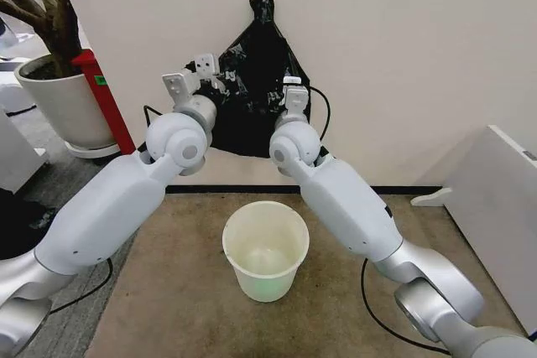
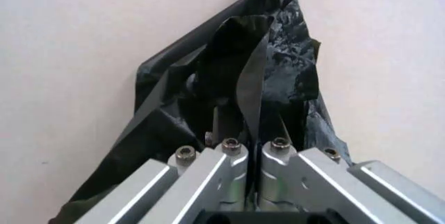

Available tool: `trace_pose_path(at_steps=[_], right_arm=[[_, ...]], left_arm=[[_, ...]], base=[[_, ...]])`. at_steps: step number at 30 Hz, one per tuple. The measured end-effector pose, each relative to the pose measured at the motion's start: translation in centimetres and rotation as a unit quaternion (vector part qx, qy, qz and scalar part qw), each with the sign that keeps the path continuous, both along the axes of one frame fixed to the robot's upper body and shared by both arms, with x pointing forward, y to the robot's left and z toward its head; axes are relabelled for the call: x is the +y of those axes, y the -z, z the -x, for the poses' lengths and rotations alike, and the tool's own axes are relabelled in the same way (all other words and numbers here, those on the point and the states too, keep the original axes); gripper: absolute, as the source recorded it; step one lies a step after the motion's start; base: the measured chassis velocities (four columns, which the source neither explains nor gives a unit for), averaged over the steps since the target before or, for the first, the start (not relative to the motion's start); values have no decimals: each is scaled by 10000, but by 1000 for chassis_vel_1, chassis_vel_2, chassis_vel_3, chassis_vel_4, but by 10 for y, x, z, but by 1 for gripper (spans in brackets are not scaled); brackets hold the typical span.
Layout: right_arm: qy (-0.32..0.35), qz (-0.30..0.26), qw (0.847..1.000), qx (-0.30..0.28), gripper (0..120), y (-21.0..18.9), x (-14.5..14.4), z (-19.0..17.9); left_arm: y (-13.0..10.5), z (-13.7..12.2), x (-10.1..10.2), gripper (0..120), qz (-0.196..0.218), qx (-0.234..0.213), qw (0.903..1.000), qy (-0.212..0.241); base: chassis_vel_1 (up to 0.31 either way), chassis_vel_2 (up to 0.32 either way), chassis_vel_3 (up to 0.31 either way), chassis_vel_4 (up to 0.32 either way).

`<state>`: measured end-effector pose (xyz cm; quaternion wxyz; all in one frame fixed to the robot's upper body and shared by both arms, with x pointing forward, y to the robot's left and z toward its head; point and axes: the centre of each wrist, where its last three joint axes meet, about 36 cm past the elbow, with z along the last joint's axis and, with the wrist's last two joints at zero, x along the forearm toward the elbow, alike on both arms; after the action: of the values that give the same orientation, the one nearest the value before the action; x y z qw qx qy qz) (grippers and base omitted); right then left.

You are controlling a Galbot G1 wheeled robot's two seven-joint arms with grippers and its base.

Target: Place the garbage bag over the trash bin.

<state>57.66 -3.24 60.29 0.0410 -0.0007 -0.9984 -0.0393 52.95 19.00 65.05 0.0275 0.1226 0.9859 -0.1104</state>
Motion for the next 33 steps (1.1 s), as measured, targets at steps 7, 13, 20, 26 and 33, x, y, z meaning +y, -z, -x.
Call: trace_pose_path(at_steps=[7, 13, 20, 26, 33], right_arm=[[84, -99, 9998, -154, 9, -6, -13, 1], [159, -187, 9995, -220, 0, -5, -29, 1], [116, -386, 9988, -276, 0, -10, -45, 2], [-345, -745, 9956, -454, 0, -29, -59, 14], [-630, -773, 9950, -14, 0, 7, -74, 42]], left_arm=[[8, 6, 16, 0, 17, 7, 10000, -90], [13, 14, 27, 0, 28, 5, 9999, -165], [11, 18, 33, 0, 47, -27, 9998, -195], [8, 21, 37, 0, 82, -37, 9998, -200], [35, 41, 40, 0, 73, 358, 9992, -154]], base=[[0, 0, 0, 0], [0, 0, 0, 0], [0, 0, 0, 0], [0, 0, 0, 0], [0, 0, 0, 0]])
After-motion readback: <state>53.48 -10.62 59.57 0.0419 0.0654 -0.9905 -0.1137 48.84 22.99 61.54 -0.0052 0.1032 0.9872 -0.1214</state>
